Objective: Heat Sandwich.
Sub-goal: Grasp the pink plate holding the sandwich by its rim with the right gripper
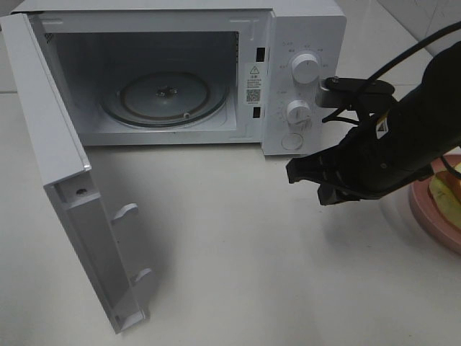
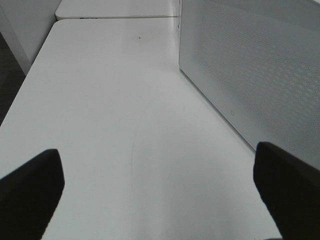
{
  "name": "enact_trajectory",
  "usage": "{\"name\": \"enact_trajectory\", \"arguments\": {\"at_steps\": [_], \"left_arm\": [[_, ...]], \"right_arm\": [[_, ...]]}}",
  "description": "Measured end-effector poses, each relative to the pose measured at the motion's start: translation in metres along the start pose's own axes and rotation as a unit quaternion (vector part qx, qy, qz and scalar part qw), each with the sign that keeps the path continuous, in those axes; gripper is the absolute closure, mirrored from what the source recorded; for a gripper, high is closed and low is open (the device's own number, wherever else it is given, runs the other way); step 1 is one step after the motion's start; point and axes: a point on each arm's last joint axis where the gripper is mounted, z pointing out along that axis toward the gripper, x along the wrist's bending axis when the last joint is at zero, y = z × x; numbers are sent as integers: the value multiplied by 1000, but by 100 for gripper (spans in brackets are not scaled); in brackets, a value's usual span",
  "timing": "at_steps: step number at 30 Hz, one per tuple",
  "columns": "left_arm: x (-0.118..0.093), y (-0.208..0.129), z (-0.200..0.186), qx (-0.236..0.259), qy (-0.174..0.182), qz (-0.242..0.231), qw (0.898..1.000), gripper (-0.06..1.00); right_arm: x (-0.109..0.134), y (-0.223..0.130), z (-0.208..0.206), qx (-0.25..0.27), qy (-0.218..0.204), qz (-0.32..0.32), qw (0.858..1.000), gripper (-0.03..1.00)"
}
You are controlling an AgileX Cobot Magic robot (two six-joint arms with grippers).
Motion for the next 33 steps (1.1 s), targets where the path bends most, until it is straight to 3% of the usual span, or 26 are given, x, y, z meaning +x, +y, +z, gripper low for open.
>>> {"name": "enact_trajectory", "arguments": {"at_steps": [3,6,7,10,11,12,13,17,25,33], "left_arm": [[0,0,0,0,0,0,1000,-3],[0,0,0,0,0,0,1000,-3],[0,0,0,0,0,0,1000,-3],[0,0,0,0,0,0,1000,-3],[0,0,0,0,0,0,1000,-3],[0,0,0,0,0,0,1000,-3],[0,0,0,0,0,0,1000,-3],[0,0,0,0,0,0,1000,-3],[0,0,0,0,0,0,1000,-3],[0,0,0,0,0,0,1000,-3]], "right_arm": [[-1,-5,-6,22,-6,-15,1000,82],[-2,-8,-11,36,-11,-23,999,67],[-2,-8,-11,36,-11,-23,999,67],[-4,-11,-19,41,-17,-39,998,43],[-4,-11,-19,41,-17,-39,998,43],[-5,-10,-22,35,-18,-46,998,28],[-4,-10,-23,33,-17,-46,998,21],[-9,-9,-24,33,-23,-52,998,4],[-42,-9,-27,72,-65,-30,995,1],[-74,-7,-31,76,-101,5,992,1]]}}
